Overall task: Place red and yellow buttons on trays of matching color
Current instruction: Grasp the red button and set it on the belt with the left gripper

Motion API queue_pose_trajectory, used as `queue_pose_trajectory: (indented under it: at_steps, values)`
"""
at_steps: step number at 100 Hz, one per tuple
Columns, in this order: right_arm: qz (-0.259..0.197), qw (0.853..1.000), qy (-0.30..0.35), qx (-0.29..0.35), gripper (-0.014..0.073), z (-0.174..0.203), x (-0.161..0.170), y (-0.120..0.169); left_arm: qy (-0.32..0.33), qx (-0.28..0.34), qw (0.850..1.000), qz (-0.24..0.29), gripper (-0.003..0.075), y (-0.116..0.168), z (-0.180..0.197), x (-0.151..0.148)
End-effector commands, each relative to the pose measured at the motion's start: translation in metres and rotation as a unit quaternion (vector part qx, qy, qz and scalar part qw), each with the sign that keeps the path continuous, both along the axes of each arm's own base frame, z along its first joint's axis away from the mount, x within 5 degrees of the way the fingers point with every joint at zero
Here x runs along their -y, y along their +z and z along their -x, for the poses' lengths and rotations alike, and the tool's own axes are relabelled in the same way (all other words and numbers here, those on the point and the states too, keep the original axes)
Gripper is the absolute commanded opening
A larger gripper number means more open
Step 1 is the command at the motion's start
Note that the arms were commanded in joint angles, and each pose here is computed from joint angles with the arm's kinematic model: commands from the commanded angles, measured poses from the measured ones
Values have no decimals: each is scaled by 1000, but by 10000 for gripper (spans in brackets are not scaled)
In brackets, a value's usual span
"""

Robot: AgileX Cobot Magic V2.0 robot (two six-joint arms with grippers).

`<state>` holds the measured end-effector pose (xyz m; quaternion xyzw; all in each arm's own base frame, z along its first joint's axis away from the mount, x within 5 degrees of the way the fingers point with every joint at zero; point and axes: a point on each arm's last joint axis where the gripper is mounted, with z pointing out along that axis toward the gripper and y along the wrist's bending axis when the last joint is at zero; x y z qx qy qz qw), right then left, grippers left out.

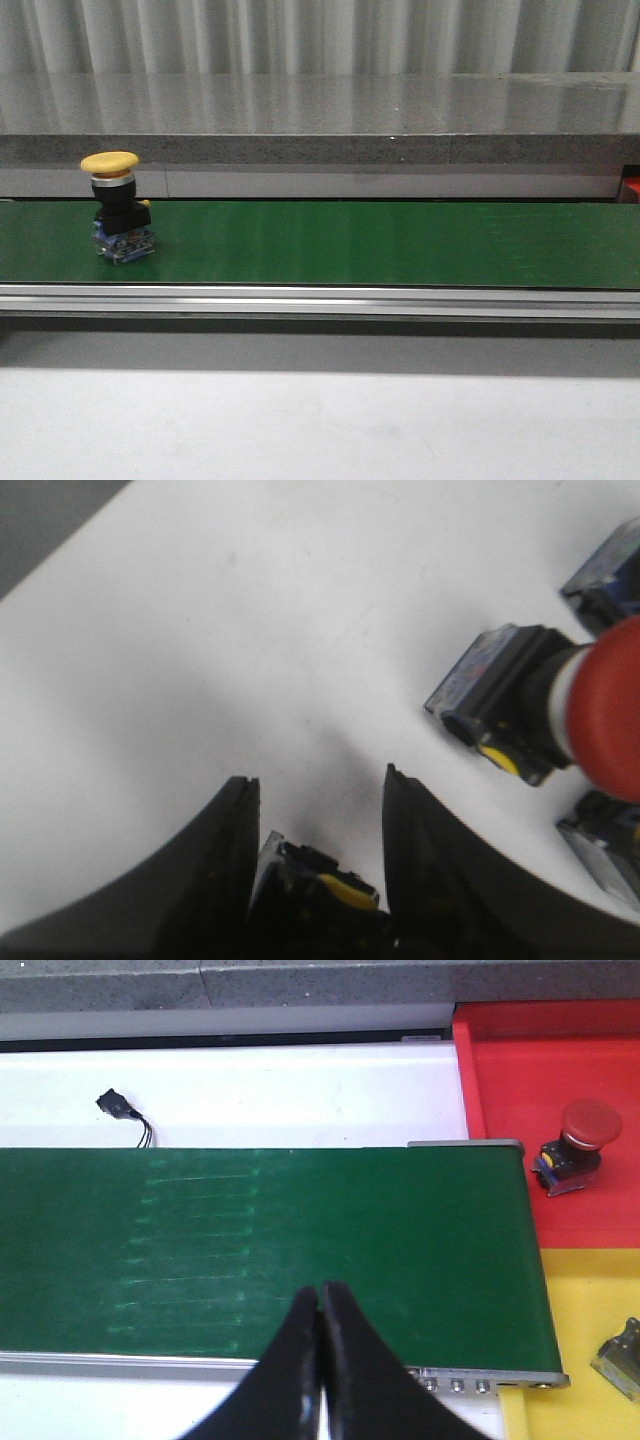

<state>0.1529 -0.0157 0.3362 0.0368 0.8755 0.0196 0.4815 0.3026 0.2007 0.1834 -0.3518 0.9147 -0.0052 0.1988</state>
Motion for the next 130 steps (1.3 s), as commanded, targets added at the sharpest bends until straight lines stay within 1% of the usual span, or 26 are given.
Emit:
queue_pose_trajectory:
  at_steps: [1,11,13,20,28,34,40,50,59,66,75,89,108,130]
  values:
    - [5,999,-6,47,-68,-2,1,14,8,74,996,-41,-20,53,4,5]
    - [5,999,-6,47,-68,-2,1,14,6,112,992,-65,-20,89,15,14]
    - [5,999,-6,47,-68,-2,1,14,3,124,990,-72,-20,99,18,18]
    - [5,999,-6,47,-68,-2,1,14,-9,147,986,-79,-20,119,23,32]
    - [5,999,-6,47,-68,-2,1,14,-49,168,981,-84,-20,137,22,59]
    - [5,999,-6,47,-68,-2,1,14,-101,173,976,-90,-20,143,16,82]
    - [5,999,-6,47,-68,-2,1,14,-143,170,971,-84,-20,142,9,103]
    - [5,999,-6,47,-68,-2,1,14,-202,147,966,-65,-20,129,-6,135]
    - [5,999,-6,47,-68,-2,1,14,-234,128,962,-52,-20,116,-16,154]
    - [5,999,-6,47,-68,-2,1,14,-249,112,961,-43,-20,106,-23,162]
    - [5,999,-6,47,-68,-2,1,14,-259,83,962,-30,-20,95,-30,163]
    - [5,999,-6,47,-68,-2,1,14,-273,50,961,-16,-20,87,-44,162]
    - [5,999,-6,47,-68,-2,1,14,-276,42,960,-12,-20,86,-56,161]
    - [5,999,-6,47,-68,-2,1,14,-288,40,956,-28,-20,86,-56,159]
